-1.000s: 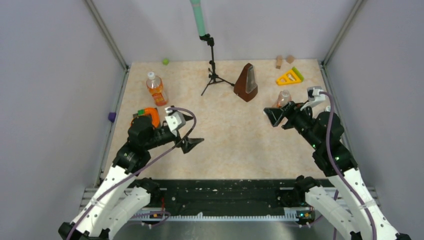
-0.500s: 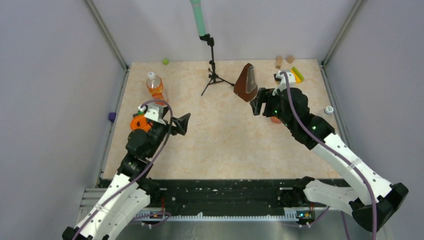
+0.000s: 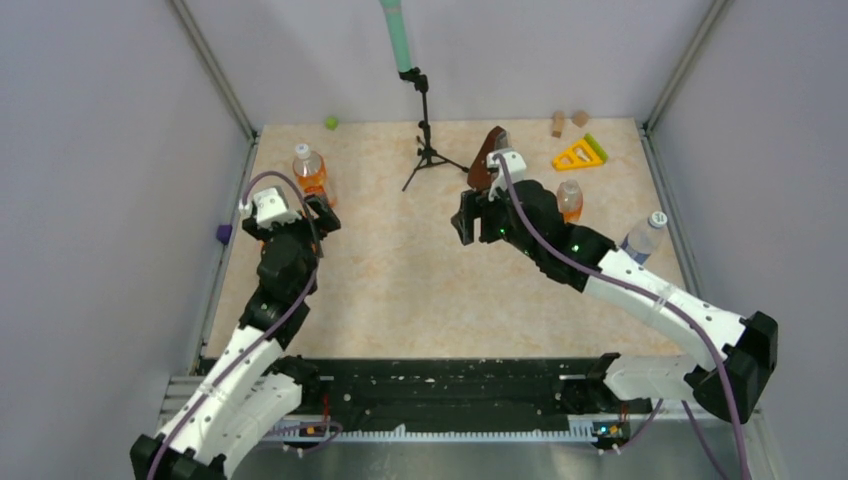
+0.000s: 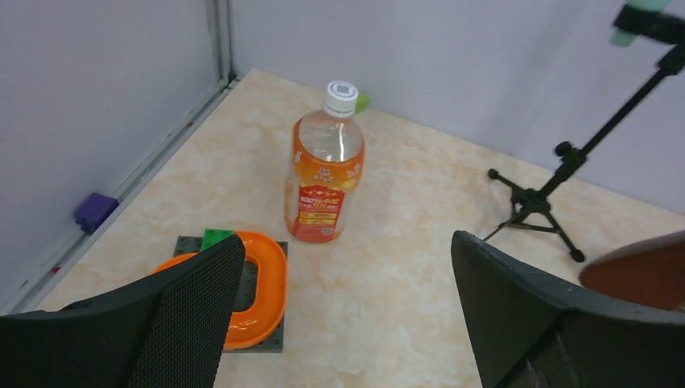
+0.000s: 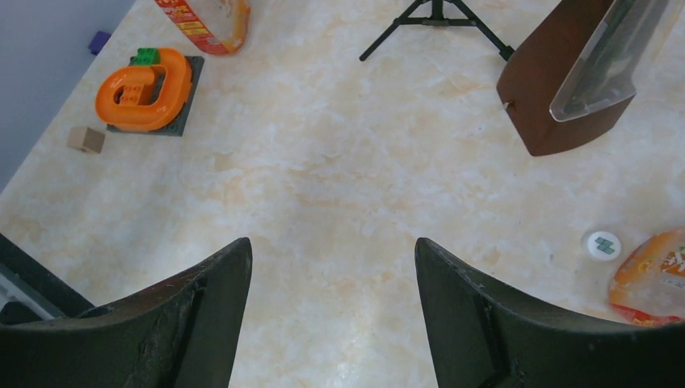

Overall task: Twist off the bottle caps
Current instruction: Pick up the plastic bottle at the center of the board.

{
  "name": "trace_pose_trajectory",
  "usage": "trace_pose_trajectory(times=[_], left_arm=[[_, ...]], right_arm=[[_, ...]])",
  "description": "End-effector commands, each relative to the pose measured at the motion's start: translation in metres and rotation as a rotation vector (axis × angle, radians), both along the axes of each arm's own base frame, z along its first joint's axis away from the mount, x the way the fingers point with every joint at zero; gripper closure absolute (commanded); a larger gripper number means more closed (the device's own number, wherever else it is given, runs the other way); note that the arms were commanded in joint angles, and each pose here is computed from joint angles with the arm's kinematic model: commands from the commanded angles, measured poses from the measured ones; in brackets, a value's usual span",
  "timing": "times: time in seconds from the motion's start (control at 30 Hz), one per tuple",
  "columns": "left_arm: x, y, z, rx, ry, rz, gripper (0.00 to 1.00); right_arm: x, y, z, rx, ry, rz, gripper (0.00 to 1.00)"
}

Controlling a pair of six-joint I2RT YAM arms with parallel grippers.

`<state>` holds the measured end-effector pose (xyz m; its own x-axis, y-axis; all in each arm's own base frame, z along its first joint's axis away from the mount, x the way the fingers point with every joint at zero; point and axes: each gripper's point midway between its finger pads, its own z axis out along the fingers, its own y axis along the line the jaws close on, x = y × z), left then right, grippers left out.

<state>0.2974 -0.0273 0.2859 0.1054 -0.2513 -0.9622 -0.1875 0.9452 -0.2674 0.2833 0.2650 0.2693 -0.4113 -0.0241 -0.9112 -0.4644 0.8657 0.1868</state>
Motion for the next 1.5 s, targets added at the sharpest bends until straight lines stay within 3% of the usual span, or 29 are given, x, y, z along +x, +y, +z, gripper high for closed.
trace_pose_trajectory(times=[0.0, 0.13, 0.27, 0.4, 0.87, 1.07, 1.47], left_arm=[[0.037, 0.023, -0.005, 0.021, 0.062, 0.080, 0.02], [0.057, 0.036, -0.020, -0.066, 0.050, 0.080, 0.04], [0.068, 0.038, -0.031, -0.009, 0.060, 0.069, 0.07], [0.081, 0.035, -0.040, 0.060, 0.061, 0.044, 0.02], [0.144, 0.052, -0.074, 0.142, 0.130, 0.090, 0.03], [0.168, 0.056, -0.088, 0.167, 0.101, 0.085, 0.10], [0.191, 0.065, -0.101, 0.199, 0.041, 0.128, 0.08]], right_arm=[[-0.009, 0.016, 0.021, 0.093, -0.051, 0.048, 0.28], [-0.016, 0.005, 0.021, 0.094, -0.059, 0.035, 0.27], [-0.024, -0.005, 0.029, 0.124, -0.088, 0.034, 0.27], [-0.029, -0.011, 0.033, 0.140, -0.108, 0.034, 0.26], [-0.035, -0.010, 0.025, 0.138, -0.106, 0.067, 0.25], [-0.033, -0.006, 0.022, 0.132, -0.110, 0.081, 0.25], [-0.030, 0.011, 0.006, 0.098, -0.073, 0.133, 0.25]])
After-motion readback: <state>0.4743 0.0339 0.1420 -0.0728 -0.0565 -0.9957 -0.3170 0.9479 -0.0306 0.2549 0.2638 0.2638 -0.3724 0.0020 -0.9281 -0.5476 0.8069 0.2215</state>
